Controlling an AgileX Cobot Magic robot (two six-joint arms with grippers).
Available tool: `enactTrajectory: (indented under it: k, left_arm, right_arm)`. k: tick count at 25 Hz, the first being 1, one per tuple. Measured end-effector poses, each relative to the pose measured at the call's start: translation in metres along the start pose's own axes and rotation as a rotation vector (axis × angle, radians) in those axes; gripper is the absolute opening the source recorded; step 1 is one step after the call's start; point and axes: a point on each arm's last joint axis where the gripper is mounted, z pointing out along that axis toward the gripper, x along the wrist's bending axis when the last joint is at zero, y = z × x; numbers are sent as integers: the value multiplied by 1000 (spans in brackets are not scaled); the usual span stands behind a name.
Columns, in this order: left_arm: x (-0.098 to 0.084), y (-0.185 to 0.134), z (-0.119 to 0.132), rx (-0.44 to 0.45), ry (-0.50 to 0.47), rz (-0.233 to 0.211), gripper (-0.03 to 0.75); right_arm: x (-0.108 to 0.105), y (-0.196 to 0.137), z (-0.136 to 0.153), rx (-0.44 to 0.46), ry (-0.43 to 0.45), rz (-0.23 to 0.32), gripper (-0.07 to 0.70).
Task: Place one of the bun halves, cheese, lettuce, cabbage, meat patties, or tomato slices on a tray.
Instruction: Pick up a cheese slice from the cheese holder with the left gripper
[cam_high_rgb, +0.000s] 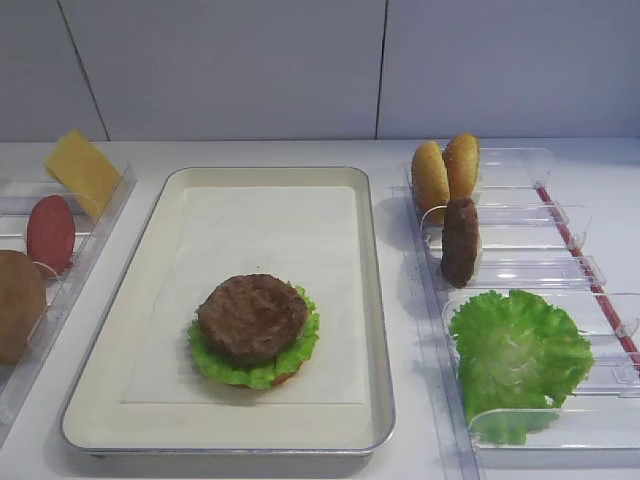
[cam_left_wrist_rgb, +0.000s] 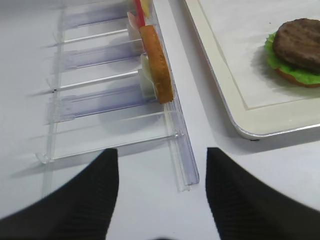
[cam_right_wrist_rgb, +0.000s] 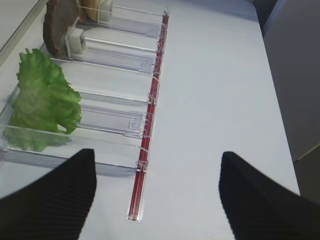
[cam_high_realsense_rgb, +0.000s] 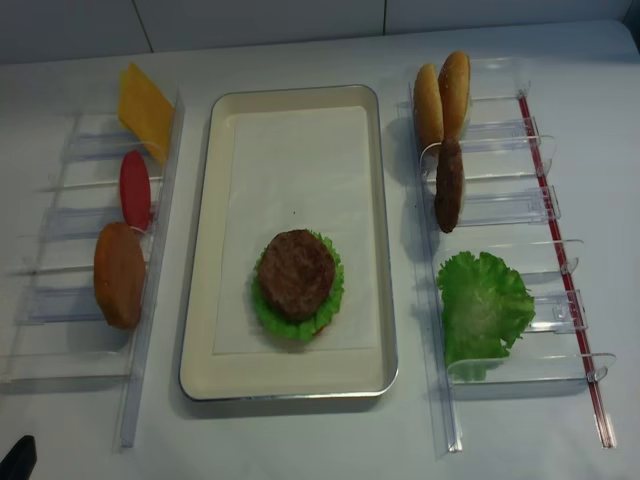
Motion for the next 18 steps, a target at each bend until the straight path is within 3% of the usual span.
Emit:
enactTrajectory:
  k: [18]
  left_arm:
    - [0, 0, 0, 0, 0, 0, 384]
  right_arm:
    - [0, 0, 0, 0, 0, 0, 524]
